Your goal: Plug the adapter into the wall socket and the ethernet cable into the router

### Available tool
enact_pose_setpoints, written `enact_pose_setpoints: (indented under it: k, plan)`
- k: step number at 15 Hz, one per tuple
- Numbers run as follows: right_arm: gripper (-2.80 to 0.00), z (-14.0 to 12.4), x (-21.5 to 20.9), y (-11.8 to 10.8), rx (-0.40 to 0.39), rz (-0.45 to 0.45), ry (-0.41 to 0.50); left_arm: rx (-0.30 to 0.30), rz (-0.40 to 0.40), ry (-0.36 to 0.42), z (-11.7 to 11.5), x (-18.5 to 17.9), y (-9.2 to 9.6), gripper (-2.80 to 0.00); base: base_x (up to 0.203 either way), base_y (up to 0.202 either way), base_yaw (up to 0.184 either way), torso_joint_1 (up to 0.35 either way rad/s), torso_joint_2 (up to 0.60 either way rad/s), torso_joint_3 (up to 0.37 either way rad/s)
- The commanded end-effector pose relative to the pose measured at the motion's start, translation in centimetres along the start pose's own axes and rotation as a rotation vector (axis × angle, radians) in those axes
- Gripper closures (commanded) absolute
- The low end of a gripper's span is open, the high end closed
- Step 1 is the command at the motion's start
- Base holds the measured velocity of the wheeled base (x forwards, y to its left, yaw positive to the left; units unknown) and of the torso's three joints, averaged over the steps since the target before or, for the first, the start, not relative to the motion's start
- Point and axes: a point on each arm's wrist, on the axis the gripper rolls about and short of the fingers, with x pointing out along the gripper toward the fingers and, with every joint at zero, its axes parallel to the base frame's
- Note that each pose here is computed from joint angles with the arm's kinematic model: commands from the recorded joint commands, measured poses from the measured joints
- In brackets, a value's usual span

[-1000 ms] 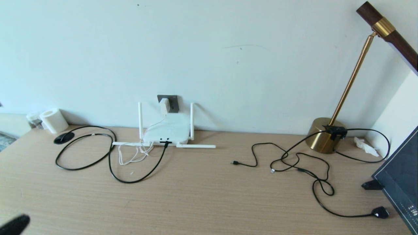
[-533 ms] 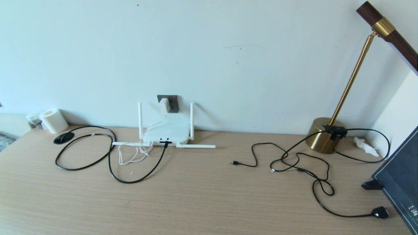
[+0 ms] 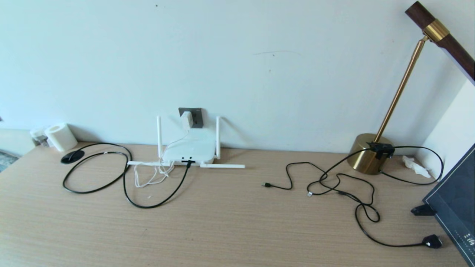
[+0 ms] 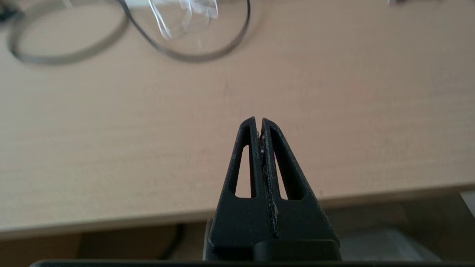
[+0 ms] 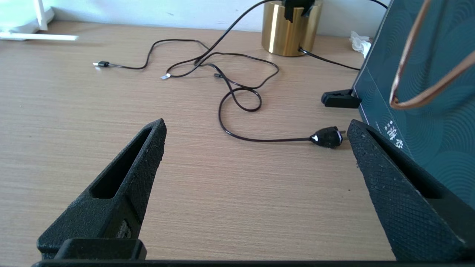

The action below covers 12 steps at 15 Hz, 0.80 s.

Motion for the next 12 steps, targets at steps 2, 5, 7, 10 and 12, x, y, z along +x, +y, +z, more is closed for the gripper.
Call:
enact_pose_setpoints:
  k: [2, 5, 7, 10, 12]
  plan:
    - [-2.80, 0.01, -0.01, 0.00, 0.000, 0.001, -0.001, -0.052, 0.050, -0.147, -0.48, -1.09, -0.06, 0.00, 0.000, 0.000, 0.000, 0.000, 0.00, 0.000]
    - [-2.80, -0.03, 0.00, 0.00, 0.004, -0.001, 0.000, -0.127, 0.066, -0.151, -0.39, -1.07, -0.02, 0.00, 0.000, 0.000, 0.000, 0.000, 0.00, 0.000]
    - [-2.80, 0.06, 0.03, -0.01, 0.005, -0.006, -0.013, -0.127, 0.066, -0.151, -0.39, -1.07, -0.02, 0.00, 0.000, 0.000, 0.000, 0.000, 0.00, 0.000]
    - [-2.80, 0.03, 0.04, -0.02, 0.010, -0.009, -0.013, -0.127, 0.066, -0.151, -0.39, -1.07, -0.02, 0.00, 0.000, 0.000, 0.000, 0.000, 0.00, 0.000]
    - [-2.80, 0.03, 0.04, -0.02, 0.010, -0.007, -0.013, -0.127, 0.066, -0.151, -0.39, -1.07, -0.02, 0.00, 0.000, 0.000, 0.000, 0.000, 0.00, 0.000]
